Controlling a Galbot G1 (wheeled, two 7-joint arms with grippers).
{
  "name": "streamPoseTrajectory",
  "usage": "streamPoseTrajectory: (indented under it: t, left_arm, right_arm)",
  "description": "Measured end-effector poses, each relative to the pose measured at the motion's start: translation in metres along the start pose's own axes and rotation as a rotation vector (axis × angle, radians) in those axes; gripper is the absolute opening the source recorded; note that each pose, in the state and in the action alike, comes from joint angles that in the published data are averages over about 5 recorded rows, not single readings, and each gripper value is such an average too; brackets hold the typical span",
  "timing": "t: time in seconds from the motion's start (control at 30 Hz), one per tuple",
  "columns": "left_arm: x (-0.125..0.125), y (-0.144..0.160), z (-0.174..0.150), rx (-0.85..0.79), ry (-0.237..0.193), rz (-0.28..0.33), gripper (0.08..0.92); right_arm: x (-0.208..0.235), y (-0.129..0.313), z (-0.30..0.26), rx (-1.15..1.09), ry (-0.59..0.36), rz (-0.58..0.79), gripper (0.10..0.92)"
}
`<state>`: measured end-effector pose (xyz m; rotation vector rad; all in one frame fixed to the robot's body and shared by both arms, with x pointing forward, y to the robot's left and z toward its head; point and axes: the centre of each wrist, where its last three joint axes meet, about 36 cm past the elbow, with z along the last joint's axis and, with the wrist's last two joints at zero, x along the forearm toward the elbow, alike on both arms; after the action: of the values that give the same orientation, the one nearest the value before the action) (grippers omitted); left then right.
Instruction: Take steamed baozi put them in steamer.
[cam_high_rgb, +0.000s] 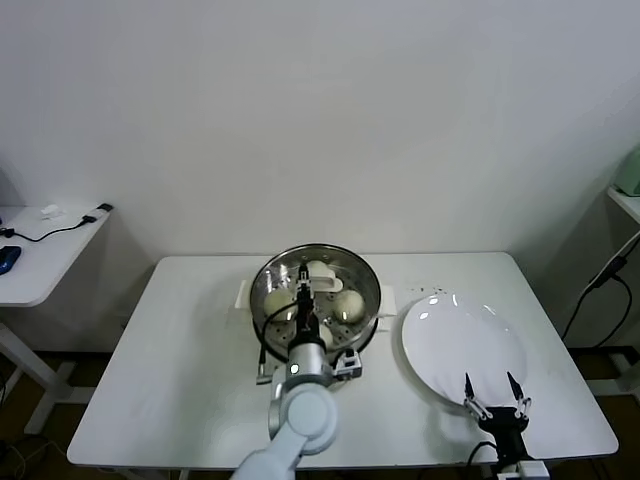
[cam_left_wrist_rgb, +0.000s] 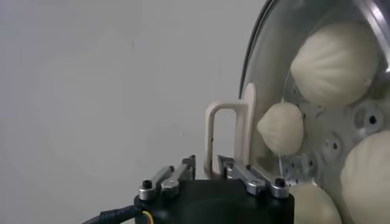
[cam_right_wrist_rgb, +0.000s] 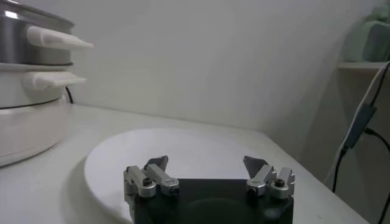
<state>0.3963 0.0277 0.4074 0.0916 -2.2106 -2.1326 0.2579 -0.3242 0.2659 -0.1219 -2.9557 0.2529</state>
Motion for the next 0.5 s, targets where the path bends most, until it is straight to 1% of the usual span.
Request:
streamPoseTrajectory:
  t: [0.3, 0.5]
  left_arm:
    - [0.013, 0.013, 0.011, 0.051, -0.025, 0.017, 0.587]
    - [0.024, 0.027, 0.027, 0.143, -0.043, 0.027, 0.756]
  right_arm:
    - [-0.002, 0.001, -0.001, 0.0, 0.001, -0.006, 0.823]
    - [-0.006, 0.004, -0.002, -0.013, -0.004, -0.005, 0.823]
